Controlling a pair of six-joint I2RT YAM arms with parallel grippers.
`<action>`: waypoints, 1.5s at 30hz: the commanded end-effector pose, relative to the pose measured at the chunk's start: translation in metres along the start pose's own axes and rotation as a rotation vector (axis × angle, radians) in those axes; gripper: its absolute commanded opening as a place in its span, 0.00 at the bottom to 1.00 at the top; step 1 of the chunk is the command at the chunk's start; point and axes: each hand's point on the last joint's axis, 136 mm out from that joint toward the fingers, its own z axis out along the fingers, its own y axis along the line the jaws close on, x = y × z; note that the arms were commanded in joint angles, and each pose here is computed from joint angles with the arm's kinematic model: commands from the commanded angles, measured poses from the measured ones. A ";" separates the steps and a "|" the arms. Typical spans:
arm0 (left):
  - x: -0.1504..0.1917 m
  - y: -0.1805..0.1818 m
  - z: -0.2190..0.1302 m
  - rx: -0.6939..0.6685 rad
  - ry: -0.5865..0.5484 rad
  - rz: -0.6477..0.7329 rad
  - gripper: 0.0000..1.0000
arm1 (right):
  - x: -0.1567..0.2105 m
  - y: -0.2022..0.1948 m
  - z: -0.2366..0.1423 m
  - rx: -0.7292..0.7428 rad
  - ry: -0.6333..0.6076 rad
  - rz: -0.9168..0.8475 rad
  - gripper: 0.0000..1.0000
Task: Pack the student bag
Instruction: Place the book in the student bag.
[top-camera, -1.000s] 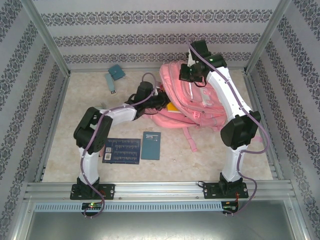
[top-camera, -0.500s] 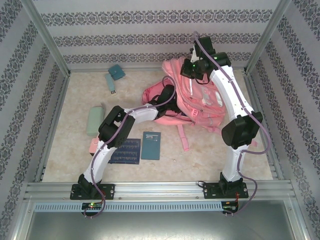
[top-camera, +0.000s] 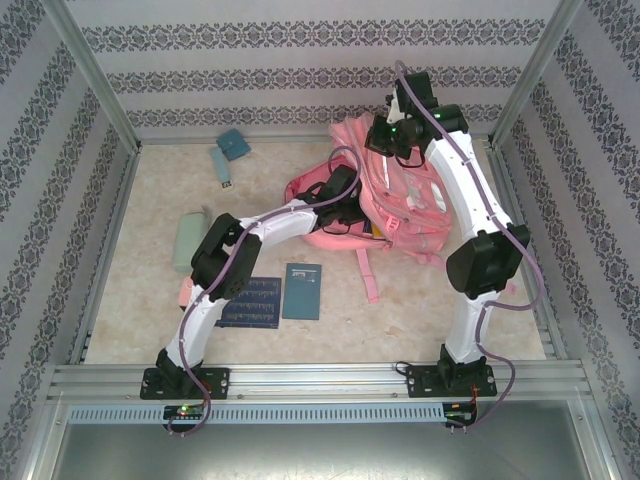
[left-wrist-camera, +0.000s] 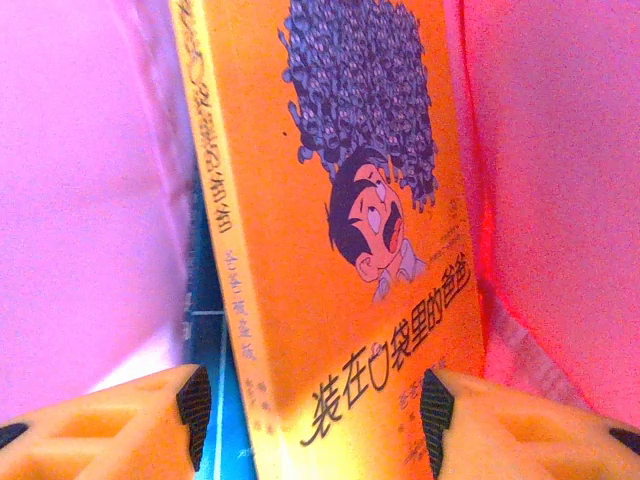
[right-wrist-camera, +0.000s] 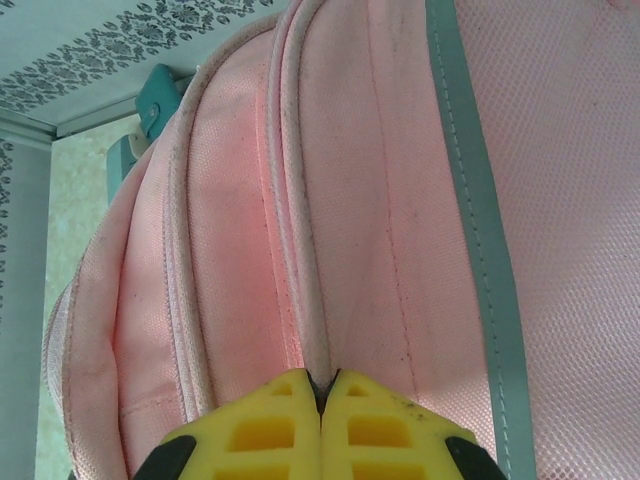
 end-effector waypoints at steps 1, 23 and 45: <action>0.004 0.005 -0.015 -0.085 0.009 0.081 0.59 | -0.016 0.034 -0.029 -0.131 -0.091 -0.038 0.00; 0.033 -0.060 0.034 0.445 0.179 -0.174 0.51 | -0.005 0.027 -0.003 -0.144 -0.037 0.007 0.00; 0.019 0.082 -0.098 -0.234 0.067 -0.089 0.71 | 0.021 -0.031 0.035 0.042 0.017 -0.038 0.06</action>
